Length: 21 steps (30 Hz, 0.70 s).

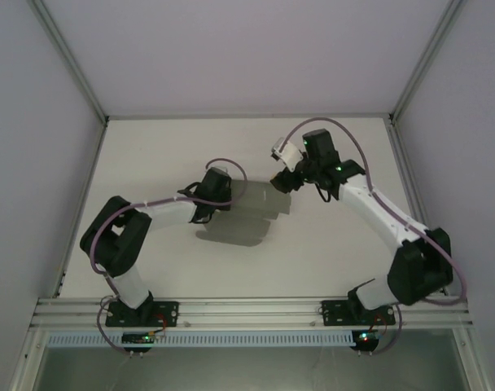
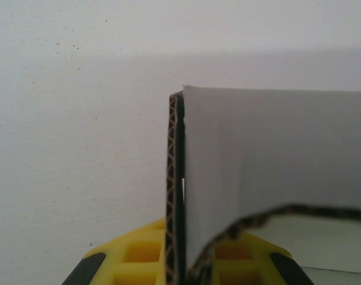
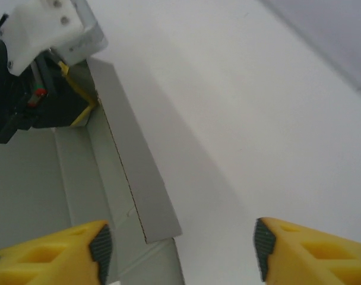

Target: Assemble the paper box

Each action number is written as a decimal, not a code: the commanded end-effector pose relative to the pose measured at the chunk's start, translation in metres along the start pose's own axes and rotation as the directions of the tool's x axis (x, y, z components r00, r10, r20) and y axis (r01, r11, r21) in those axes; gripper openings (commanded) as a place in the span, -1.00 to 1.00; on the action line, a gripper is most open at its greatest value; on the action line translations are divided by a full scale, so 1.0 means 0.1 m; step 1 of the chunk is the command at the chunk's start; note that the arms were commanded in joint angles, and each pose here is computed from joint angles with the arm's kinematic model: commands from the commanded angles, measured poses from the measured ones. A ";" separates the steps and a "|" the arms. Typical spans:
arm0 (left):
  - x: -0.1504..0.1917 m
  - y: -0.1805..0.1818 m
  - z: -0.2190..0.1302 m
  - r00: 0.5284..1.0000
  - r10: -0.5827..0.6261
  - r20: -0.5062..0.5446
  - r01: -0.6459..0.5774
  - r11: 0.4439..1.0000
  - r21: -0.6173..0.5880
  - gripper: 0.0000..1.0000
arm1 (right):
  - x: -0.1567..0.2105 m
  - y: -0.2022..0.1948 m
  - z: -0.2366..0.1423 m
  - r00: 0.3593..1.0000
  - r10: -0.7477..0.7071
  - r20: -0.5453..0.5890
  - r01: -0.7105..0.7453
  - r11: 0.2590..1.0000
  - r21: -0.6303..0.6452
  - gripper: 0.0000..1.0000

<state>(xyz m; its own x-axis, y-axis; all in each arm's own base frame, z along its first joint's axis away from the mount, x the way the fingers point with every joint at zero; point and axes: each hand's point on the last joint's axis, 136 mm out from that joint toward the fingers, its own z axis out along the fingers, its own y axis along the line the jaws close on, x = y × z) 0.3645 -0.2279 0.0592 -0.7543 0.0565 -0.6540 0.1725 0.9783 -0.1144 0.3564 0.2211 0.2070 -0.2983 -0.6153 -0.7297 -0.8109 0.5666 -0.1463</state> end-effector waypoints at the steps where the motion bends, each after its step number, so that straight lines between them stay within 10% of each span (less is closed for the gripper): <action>1: 0.09 0.06 -0.05 0.998 0.020 -0.058 -0.023 0.999 -0.045 -0.99 | 0.19 0.15 0.13 0.993 -0.051 -0.105 0.038 0.991 -0.126 0.21; 15: 0.09 -0.03 0.01 0.993 0.045 -0.107 -0.048 0.998 -0.033 -1.00 | 0.30 -0.04 0.56 0.972 -0.131 -0.197 0.125 0.991 -0.043 0.14; 21: 0.10 -0.05 0.00 0.991 0.050 -0.128 -0.055 0.998 -0.039 -0.98 | 0.23 -0.19 0.69 0.947 -0.198 -0.253 0.237 0.962 0.136 -0.65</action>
<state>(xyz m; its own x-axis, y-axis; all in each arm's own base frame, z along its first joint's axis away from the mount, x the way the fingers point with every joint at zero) 0.3614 -0.2274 0.0586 -0.7970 0.0945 -0.5965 0.1675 0.9835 -0.0680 0.3796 0.2363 0.1372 -0.2718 -0.8066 -0.5249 -0.8480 0.4586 -0.2657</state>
